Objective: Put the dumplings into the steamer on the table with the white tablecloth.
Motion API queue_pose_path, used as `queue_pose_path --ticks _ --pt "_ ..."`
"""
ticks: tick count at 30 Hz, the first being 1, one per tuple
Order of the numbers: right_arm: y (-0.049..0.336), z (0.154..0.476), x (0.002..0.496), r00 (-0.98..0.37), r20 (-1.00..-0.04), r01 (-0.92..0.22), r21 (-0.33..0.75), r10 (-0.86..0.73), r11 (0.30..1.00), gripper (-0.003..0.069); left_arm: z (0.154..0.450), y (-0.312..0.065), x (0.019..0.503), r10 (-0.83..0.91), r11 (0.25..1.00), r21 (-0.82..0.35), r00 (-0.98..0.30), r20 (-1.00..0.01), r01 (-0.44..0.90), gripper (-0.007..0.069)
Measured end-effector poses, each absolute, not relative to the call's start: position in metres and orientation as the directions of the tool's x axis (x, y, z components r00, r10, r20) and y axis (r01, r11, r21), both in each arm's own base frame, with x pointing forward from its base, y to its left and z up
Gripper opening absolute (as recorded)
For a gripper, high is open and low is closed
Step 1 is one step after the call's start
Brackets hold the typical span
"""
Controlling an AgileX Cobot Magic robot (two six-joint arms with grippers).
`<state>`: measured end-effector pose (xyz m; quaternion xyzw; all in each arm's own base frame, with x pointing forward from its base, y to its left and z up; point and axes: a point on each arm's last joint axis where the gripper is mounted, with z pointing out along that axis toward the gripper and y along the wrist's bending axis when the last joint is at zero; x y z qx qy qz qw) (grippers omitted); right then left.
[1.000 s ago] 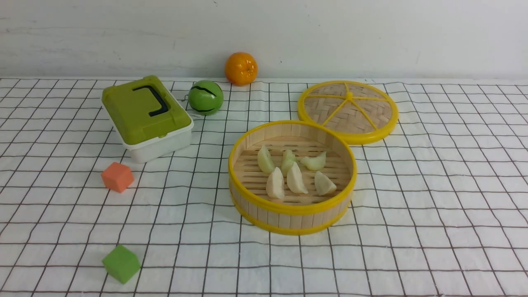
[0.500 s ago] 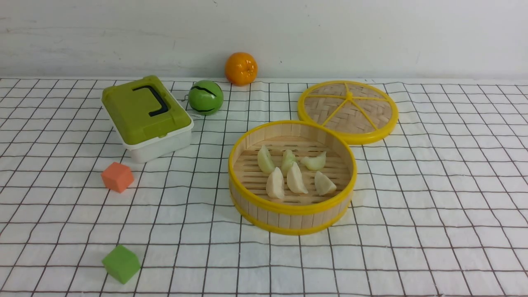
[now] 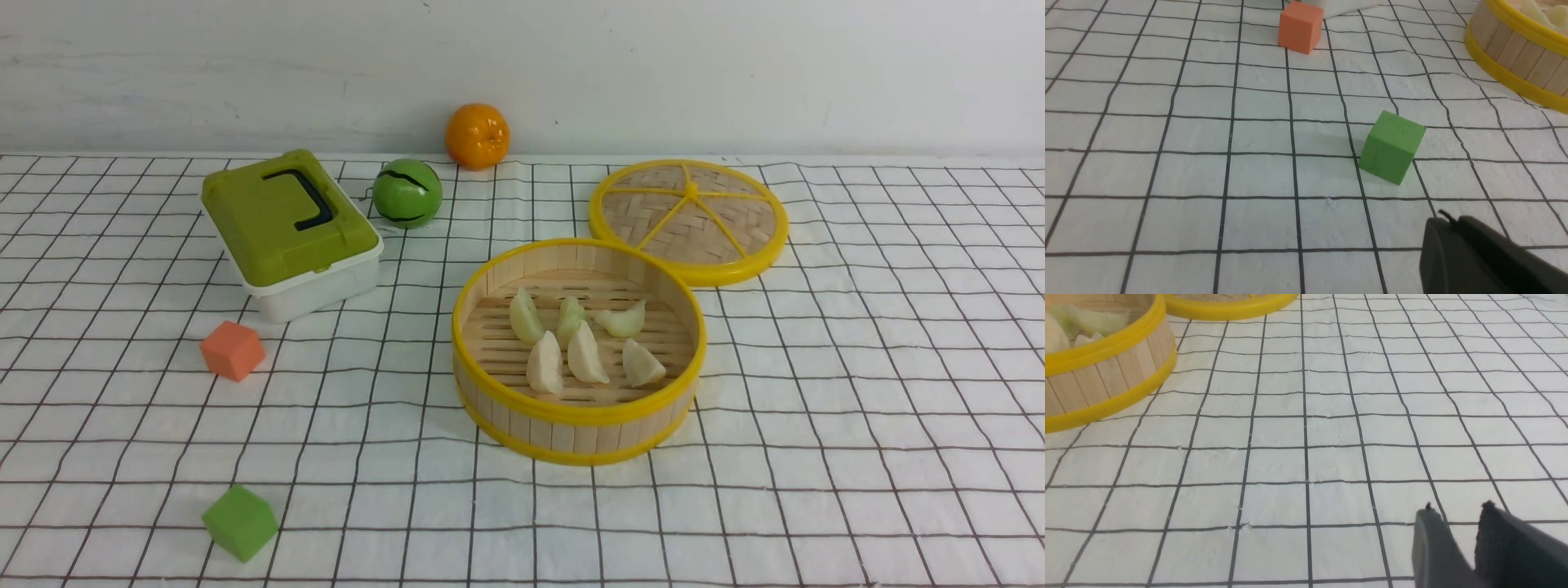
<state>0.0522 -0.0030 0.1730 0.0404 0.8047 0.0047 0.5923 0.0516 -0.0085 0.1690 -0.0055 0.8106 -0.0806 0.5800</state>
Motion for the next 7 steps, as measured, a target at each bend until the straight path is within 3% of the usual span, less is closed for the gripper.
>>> queue_pose_path --ticks 7 --pt "-0.0030 0.1730 0.0522 -0.295 -0.953 0.059 0.055 0.071 0.997 0.0185 0.1690 -0.0085 0.0516 -0.102 0.987 -0.137 -0.327 -0.939 0.085 0.0018"
